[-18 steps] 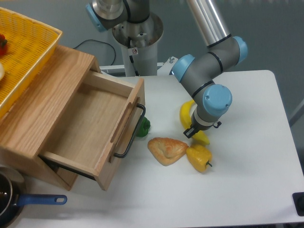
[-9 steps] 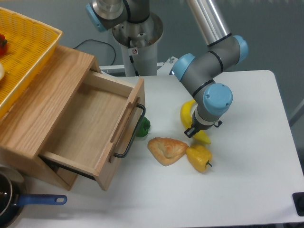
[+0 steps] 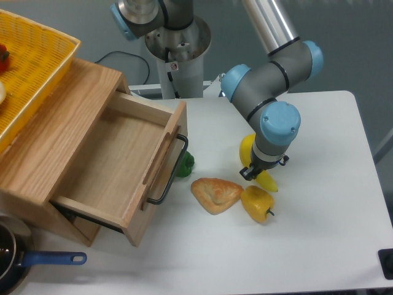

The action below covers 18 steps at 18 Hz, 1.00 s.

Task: Pick up the banana
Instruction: 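Lift the gripped banana up off the table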

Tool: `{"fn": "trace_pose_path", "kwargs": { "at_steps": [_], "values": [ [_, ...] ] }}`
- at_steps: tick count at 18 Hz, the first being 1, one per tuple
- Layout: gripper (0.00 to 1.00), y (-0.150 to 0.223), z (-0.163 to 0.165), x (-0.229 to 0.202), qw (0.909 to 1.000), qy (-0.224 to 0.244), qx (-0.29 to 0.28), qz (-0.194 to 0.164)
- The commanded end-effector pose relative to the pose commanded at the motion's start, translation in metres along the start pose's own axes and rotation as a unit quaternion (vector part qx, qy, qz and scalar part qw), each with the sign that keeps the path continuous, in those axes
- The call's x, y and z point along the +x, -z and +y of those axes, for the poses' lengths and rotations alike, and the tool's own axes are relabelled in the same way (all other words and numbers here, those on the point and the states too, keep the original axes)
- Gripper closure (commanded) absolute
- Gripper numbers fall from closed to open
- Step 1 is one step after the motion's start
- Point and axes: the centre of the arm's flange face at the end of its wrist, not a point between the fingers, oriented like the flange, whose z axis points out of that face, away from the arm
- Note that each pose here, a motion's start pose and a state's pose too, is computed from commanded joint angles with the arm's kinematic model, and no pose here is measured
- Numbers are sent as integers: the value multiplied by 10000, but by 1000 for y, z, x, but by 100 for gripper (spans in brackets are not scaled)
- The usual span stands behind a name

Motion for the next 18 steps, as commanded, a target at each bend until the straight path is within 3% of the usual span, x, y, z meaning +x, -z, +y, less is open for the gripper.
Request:
{"fn": "trace_pose_path", "kwargs": {
  "at_steps": [6, 7, 9, 14, 18],
  "values": [
    [91, 24, 3, 0, 9959, -887, 182, -32],
    [91, 38, 6, 10, 9856, -1664, 296, -68],
    [91, 44, 9, 14, 9762, -2141, 333, -90],
    [91, 48, 9, 9, 9532, -2998, 364, -135],
    [91, 55, 8, 1, 9488, -3126, 425, -159]
  ]
}}
